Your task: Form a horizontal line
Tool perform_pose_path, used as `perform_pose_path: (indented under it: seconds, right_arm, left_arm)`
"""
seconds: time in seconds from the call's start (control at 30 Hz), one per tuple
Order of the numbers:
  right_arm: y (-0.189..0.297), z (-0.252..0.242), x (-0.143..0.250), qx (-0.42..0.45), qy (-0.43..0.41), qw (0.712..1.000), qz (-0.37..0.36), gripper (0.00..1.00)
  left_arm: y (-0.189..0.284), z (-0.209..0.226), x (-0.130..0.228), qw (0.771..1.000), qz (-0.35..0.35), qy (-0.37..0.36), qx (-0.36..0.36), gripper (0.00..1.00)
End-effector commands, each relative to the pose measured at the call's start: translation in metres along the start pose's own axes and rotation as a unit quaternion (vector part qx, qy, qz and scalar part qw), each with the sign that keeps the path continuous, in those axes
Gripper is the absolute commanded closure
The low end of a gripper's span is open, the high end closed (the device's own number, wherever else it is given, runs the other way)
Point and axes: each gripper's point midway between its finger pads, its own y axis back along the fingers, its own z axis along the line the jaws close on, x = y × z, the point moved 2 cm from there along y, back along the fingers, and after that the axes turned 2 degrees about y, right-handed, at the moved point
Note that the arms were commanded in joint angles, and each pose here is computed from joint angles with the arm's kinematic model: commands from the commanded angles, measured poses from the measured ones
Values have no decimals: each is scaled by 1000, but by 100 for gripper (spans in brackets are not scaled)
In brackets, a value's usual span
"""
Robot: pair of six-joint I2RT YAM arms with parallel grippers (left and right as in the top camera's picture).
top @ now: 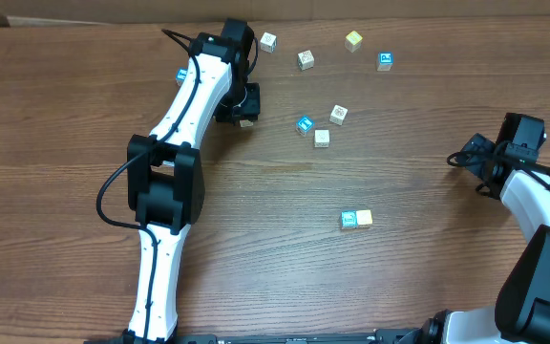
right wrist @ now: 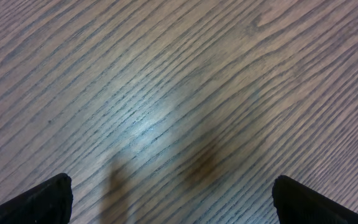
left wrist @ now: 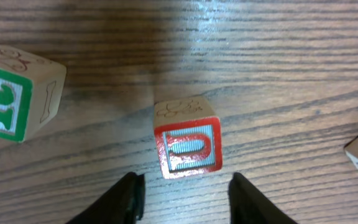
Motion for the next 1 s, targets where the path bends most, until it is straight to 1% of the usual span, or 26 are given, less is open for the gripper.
perform_pose_path:
  seconds: [0.0, 0.07, 0.13, 0.33, 0.53, 0.63, 0.97]
  right_arm:
    - [0, 0, -4, 0, -3, 1000, -6, 0]
    - [0, 0, -4, 0, -4, 1000, -6, 0]
    - [0, 0, -4, 0, -3, 1000, -5, 0]
    - [0, 0, -4, 0, -4, 1000, -6, 0]
    - [0, 0, -4, 0, -3, 1000, -6, 0]
    - [0, 0, -4, 0, -4, 1000, -6, 0]
    - [0, 0, -4, 0, -3, 1000, -5, 0]
  left_arm:
    - [-5, -4, -3, 1000, -3, 0, 3, 51]
    - [-5, -5, -6, 1000, -9, -1, 5, 46]
    - [-5, -6, -8, 1000, -15, -1, 7, 35]
    - [-4, -7, -14, 1000, -29, -2, 8, 29]
    - [-4, -7, -15, 999, -31, -2, 9, 30]
    - [-4, -8, -16, 999, -34, -2, 11, 33]
    - [-5, -11, -16, 999, -35, -4, 10, 33]
